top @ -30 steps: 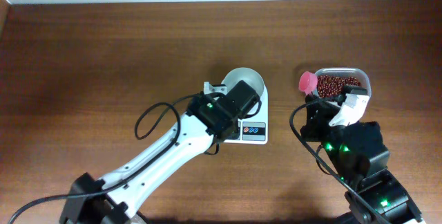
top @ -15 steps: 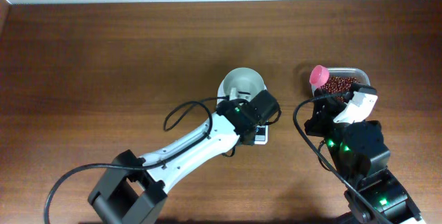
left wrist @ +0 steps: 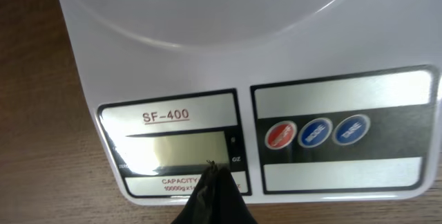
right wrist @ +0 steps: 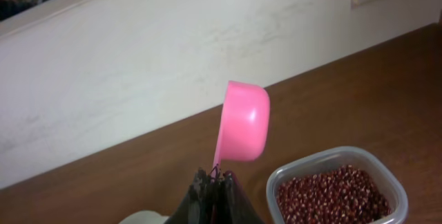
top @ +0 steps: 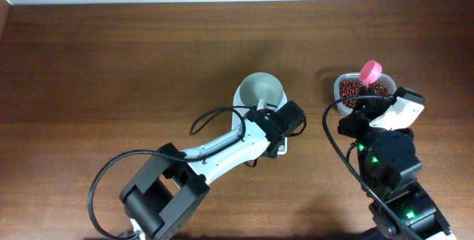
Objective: Scoop and weigh 50g on scale
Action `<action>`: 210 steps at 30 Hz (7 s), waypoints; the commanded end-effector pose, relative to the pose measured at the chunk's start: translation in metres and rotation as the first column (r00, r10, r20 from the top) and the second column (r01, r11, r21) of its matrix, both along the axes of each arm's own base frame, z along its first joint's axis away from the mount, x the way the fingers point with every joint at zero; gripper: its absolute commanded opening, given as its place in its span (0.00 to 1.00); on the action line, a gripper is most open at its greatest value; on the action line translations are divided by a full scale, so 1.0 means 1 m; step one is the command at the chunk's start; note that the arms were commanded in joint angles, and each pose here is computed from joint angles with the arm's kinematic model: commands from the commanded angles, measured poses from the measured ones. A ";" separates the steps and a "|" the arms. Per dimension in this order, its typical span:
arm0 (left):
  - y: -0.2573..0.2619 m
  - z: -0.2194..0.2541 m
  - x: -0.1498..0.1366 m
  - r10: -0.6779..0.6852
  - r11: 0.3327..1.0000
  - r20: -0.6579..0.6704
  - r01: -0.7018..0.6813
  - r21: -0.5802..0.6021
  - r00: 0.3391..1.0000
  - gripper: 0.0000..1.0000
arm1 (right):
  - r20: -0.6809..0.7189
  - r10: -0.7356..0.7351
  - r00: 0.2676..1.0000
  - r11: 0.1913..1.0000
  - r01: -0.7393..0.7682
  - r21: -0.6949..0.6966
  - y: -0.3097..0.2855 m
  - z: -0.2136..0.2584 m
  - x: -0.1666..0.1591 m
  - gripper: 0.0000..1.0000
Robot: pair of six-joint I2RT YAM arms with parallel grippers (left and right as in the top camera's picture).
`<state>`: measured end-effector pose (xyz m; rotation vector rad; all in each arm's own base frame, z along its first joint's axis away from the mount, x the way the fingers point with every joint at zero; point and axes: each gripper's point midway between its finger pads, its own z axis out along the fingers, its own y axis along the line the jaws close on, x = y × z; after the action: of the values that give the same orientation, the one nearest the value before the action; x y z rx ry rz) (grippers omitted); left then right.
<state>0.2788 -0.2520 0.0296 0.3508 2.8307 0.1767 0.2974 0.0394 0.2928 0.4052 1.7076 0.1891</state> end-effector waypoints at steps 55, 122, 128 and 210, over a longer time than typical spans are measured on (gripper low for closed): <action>-0.020 -0.019 0.007 -0.218 0.975 0.057 0.215 0.063 0.974 0.00 | -0.733 -0.047 0.679 0.996 0.088 0.017 -0.091 -0.133 0.042 0.04; -0.015 -0.016 0.003 -0.219 0.973 0.037 0.215 0.078 0.975 0.63 | -0.450 0.537 0.714 0.747 -0.154 0.647 -0.095 -0.170 0.072 0.04; -0.015 -0.016 0.003 -0.219 0.973 0.036 0.216 0.079 0.975 0.64 | -0.397 0.569 0.720 0.697 -0.165 0.698 -0.094 -0.166 0.066 0.04; -0.029 0.001 0.019 -0.211 0.977 0.105 0.207 0.052 0.972 0.00 | -0.039 0.863 0.503 0.322 -0.490 0.810 0.012 -0.113 0.056 0.04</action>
<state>0.2909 -0.2801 0.0290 0.6337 2.6852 0.1752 0.3546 0.0488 0.1836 0.2210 2.1611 1.6291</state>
